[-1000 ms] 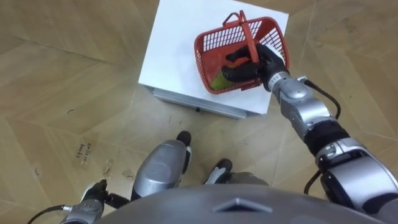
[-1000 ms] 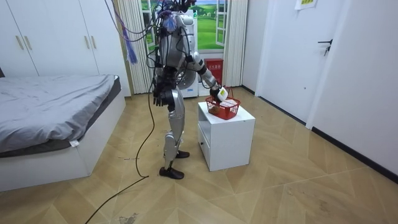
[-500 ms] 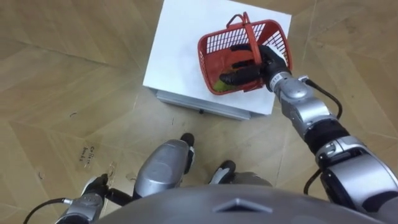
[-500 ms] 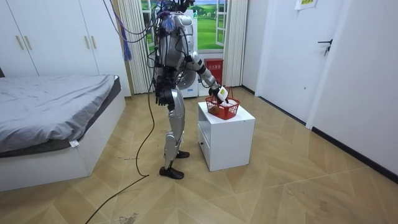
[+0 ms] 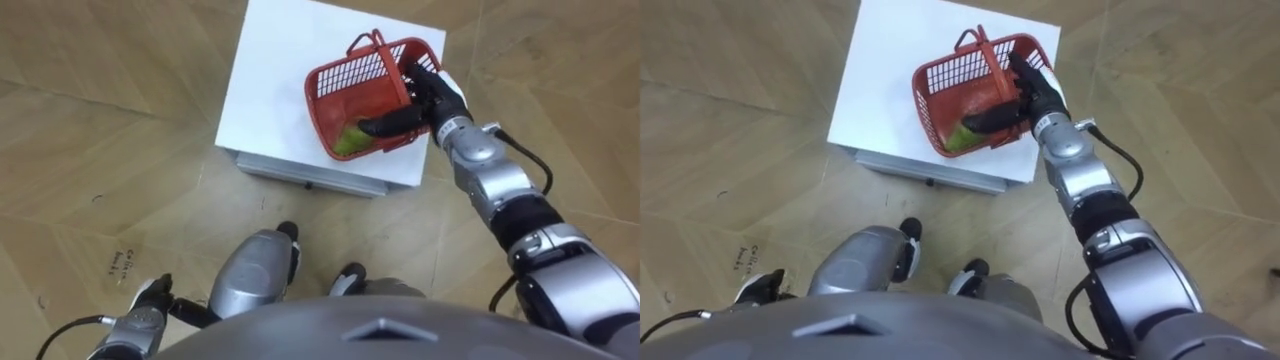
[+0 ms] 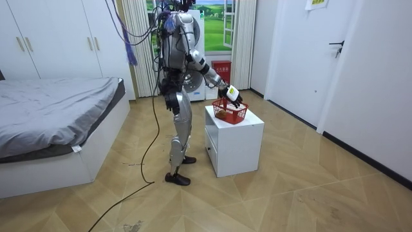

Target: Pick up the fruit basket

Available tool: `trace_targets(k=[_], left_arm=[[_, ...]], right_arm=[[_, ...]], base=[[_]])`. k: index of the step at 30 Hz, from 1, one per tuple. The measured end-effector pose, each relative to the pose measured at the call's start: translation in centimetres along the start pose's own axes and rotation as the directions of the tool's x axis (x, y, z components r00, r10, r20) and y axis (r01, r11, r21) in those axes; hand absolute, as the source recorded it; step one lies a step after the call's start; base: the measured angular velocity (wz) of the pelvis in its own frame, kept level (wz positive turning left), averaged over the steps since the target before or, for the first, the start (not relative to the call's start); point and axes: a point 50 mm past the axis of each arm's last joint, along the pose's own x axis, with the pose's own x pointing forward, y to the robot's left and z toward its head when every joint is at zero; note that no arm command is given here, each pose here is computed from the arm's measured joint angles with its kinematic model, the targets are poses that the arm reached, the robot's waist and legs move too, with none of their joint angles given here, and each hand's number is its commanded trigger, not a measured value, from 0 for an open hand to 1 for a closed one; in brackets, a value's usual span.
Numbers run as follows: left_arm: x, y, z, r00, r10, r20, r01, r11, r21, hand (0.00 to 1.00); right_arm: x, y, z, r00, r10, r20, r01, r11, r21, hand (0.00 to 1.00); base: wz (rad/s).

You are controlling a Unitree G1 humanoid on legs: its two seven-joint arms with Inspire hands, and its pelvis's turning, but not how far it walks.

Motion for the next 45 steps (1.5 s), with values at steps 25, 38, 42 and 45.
trace_targets(k=[25,38,42,45], left_arm=[[-0.4,-0.2,-0.5,0.997,0.073,0.038,-0.070,0.995,-0.075,0.00],[-0.7,-0.3,-2.0,0.993,0.116,0.004,-0.114,0.983,-0.147,0.00],[-0.8,-1.0,-3.4,0.993,0.099,-0.061,-0.104,0.991,-0.086,0.00],[-0.9,-1.8,-3.9,0.992,0.071,-0.106,-0.079,0.995,-0.067,0.00]], right_arm=[[-5.8,-2.0,-4.2,0.990,-0.131,0.042,0.121,0.976,0.181,0.00],[-11.7,-1.8,-17.8,0.856,-0.118,-0.503,0.180,0.981,0.076,0.00],[-15.5,-1.3,-22.0,0.706,-0.103,-0.701,0.238,0.966,0.097,0.00],[-17.0,-0.3,-23.3,0.629,-0.070,-0.774,0.252,0.961,0.118,0.00]], base=[[-0.11],[-0.02],[0.02],[0.15]])
